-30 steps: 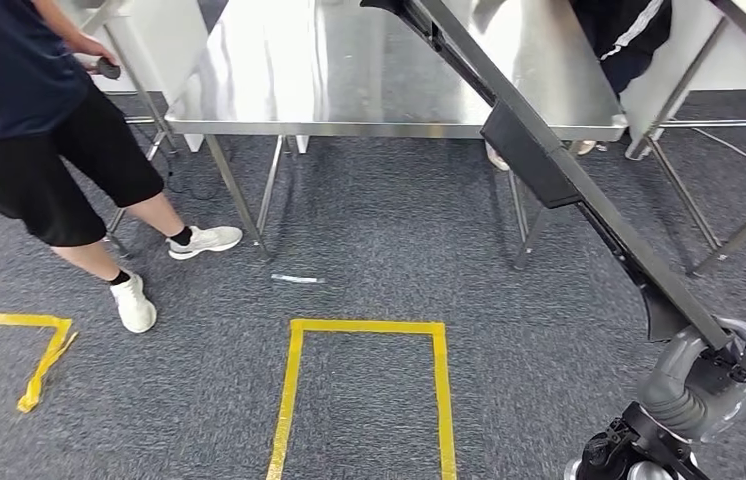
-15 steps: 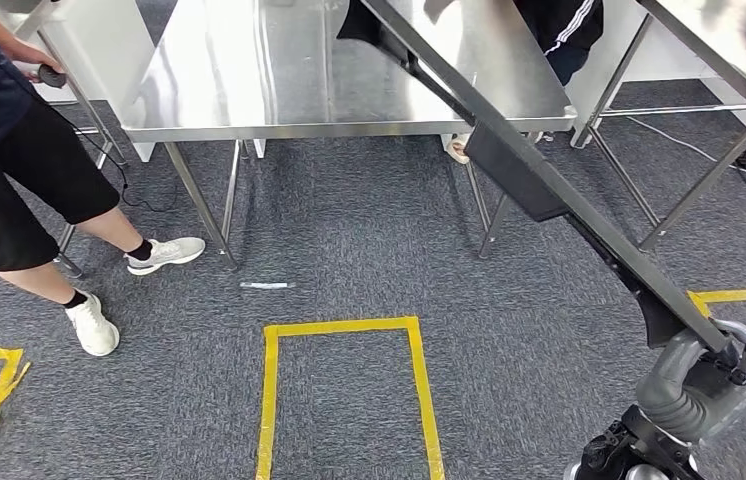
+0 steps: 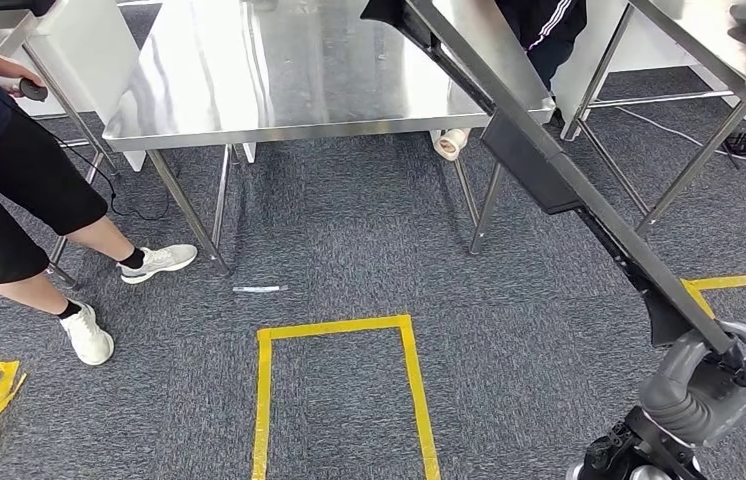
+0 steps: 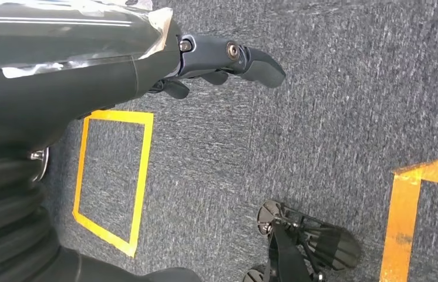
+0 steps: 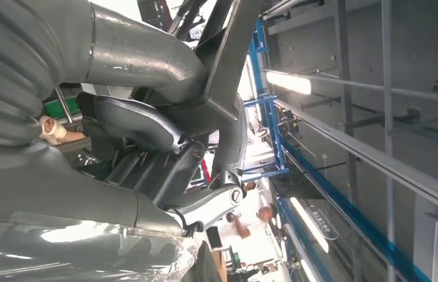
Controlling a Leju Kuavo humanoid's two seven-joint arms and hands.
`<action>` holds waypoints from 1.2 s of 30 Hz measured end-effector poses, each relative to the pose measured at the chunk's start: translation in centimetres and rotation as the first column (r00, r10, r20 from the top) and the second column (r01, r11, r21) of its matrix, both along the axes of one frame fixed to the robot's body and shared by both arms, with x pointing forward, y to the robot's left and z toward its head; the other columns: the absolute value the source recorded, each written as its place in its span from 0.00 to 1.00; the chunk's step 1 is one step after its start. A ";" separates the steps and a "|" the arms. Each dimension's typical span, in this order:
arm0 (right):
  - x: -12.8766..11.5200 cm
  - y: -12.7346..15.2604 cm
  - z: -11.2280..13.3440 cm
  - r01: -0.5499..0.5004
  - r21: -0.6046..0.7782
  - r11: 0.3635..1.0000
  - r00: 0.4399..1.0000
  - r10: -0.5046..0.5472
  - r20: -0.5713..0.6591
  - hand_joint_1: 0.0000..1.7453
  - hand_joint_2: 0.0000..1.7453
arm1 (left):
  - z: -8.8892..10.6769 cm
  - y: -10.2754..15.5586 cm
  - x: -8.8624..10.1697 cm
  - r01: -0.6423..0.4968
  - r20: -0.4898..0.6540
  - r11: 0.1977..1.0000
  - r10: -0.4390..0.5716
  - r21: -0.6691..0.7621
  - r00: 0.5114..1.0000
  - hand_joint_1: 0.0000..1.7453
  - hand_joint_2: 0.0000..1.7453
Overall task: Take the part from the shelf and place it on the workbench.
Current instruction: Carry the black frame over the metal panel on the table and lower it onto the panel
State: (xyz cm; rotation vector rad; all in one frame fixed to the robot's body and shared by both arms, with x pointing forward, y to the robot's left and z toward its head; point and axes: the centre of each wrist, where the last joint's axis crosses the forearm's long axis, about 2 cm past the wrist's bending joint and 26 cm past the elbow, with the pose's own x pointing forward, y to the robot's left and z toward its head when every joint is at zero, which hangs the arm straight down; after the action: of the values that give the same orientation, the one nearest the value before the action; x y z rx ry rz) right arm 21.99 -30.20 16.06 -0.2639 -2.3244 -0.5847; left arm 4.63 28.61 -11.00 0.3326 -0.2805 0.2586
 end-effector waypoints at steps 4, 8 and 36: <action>0.0 0.0 0.0 0.002 -0.004 1.000 1.000 -0.002 -0.002 1.00 1.00 | 0.0 0.1 0.0 -0.003 0.001 1.000 0.003 0.006 1.000 0.00 1.00; 0.0 0.0 0.0 -0.002 -0.009 1.000 1.000 0.002 -0.002 1.00 1.00 | 0.0 0.0 0.0 -0.006 0.001 1.000 0.006 0.010 1.000 0.00 1.00; 0.4 -0.3 -0.3 -0.032 -0.067 0.997 0.999 0.031 -0.016 1.00 1.00 | 0.0 -0.3 0.0 -0.012 0.007 1.000 0.012 0.021 1.000 0.00 1.00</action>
State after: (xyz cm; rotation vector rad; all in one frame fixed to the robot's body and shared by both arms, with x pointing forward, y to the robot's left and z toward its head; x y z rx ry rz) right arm 22.41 -30.52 15.76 -0.2611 -2.3324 -0.4878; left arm 4.64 28.33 -10.97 0.3547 -0.2883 0.2686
